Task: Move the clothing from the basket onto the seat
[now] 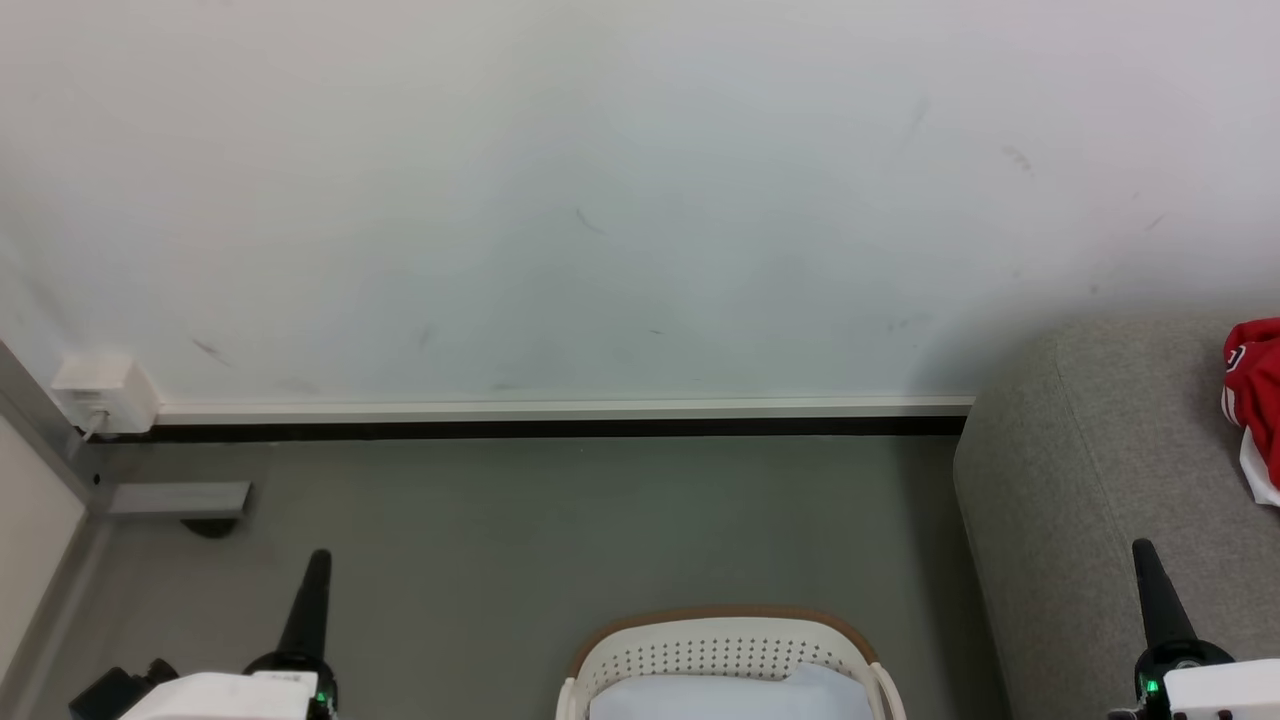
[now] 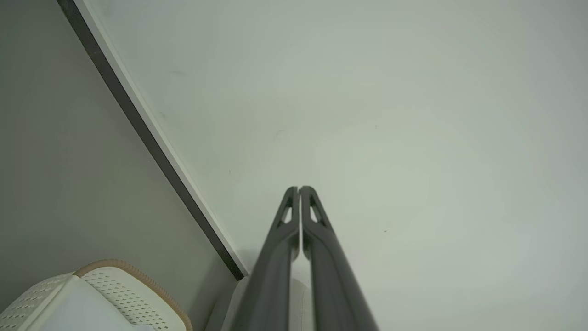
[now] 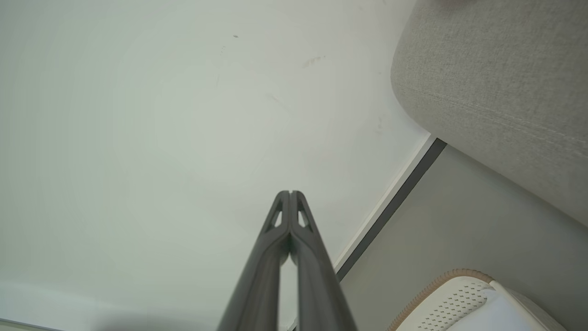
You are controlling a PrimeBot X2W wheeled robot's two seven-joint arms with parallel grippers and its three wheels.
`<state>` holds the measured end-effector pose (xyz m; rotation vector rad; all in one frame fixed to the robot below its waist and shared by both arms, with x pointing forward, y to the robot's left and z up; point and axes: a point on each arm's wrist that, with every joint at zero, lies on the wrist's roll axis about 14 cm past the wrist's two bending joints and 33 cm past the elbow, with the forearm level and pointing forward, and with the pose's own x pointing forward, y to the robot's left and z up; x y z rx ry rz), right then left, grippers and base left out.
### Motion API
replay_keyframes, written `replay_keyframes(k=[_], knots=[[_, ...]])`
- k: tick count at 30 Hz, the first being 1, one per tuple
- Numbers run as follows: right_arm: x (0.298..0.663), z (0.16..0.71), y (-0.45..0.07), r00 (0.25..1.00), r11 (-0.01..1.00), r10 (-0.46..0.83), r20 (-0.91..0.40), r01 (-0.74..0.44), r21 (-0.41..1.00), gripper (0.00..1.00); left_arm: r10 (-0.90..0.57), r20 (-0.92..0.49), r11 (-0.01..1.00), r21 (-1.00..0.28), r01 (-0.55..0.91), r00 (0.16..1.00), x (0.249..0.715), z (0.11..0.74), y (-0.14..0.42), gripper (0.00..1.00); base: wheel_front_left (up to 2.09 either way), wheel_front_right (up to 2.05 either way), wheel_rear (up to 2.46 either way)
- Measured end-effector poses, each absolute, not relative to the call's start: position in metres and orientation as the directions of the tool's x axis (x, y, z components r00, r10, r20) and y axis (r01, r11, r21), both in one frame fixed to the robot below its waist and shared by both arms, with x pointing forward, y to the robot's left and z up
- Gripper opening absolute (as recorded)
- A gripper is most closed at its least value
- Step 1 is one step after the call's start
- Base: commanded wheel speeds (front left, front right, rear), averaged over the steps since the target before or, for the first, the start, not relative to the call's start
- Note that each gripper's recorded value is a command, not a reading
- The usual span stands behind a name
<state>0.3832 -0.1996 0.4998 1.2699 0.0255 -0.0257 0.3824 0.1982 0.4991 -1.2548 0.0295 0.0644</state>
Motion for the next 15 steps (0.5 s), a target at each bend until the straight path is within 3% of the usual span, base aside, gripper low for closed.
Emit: replay_keyframes(k=[15], knots=[[0.3853, 0.5015, -0.1989, 1.000, 0.182, -0.001, -0.027, 0.027, 0.983, 0.00, 0.019, -0.042, 0.191, -0.981, -0.045, 0.999, 0.3854, 0.5049, 0.1981, 0.00, 0.00, 0.00, 0.00]])
